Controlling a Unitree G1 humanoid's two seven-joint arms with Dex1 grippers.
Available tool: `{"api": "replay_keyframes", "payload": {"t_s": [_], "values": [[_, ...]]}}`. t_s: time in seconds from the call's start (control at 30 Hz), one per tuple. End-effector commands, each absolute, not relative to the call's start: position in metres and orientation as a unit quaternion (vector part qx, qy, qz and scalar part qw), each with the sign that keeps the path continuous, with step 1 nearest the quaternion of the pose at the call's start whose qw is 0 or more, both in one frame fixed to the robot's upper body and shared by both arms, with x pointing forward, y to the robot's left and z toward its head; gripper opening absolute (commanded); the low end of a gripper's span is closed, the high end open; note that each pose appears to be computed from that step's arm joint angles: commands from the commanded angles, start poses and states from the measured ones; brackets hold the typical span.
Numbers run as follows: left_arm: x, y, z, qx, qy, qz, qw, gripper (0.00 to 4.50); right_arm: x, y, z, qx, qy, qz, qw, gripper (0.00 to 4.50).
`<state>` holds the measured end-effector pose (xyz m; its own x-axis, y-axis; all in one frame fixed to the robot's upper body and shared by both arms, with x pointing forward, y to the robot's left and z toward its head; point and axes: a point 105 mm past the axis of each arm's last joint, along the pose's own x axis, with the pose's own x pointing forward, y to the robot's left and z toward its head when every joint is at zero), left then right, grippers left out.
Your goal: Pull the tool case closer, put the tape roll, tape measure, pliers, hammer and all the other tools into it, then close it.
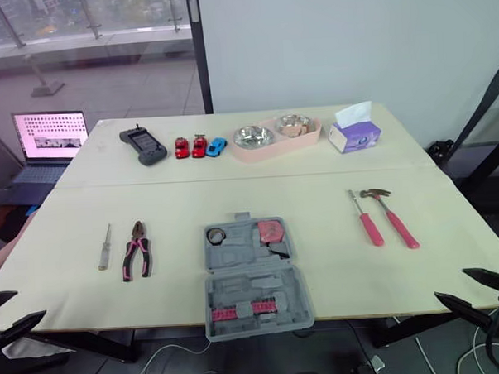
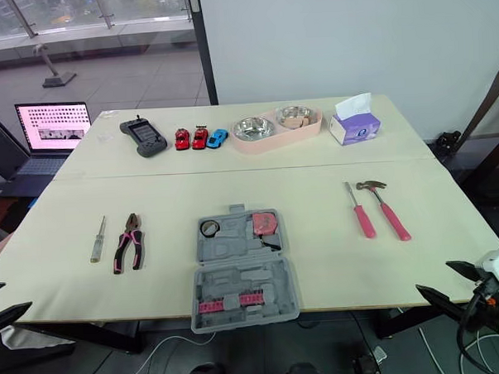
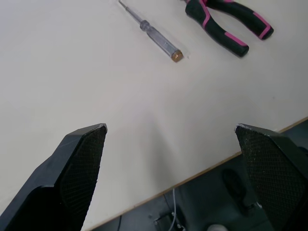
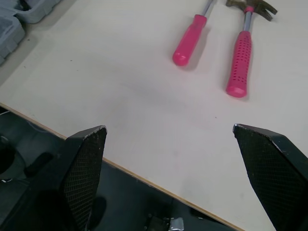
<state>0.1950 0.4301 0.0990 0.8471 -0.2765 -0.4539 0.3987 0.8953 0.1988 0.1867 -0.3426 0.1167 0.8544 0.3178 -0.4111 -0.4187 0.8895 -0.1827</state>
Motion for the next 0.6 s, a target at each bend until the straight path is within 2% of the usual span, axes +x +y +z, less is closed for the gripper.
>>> {"api": "replay_keyframes", "payload": {"t_s": [0.03, 0.4, 0.6], "values": [[0.199, 0.432, 0.109, 0.163, 0.205, -0.181, 0.948, 4.50, 0.188, -0.341, 0.119, -0.148, 0.178, 0.196, 0.953, 4.45], [0.206, 0.427, 0.113, 0.161, 0.190, -0.186, 0.950, 4.50, 0.194, -0.336, 0.113, -0.138, 0.166, 0.190, 0.958, 4.45], [0.218, 0.398, 0.106, 0.090, 0.120, -0.171, 0.974, 4.50, 0.223, -0.289, 0.134, -0.119, 0.099, 0.228, 0.961, 4.45]]}}
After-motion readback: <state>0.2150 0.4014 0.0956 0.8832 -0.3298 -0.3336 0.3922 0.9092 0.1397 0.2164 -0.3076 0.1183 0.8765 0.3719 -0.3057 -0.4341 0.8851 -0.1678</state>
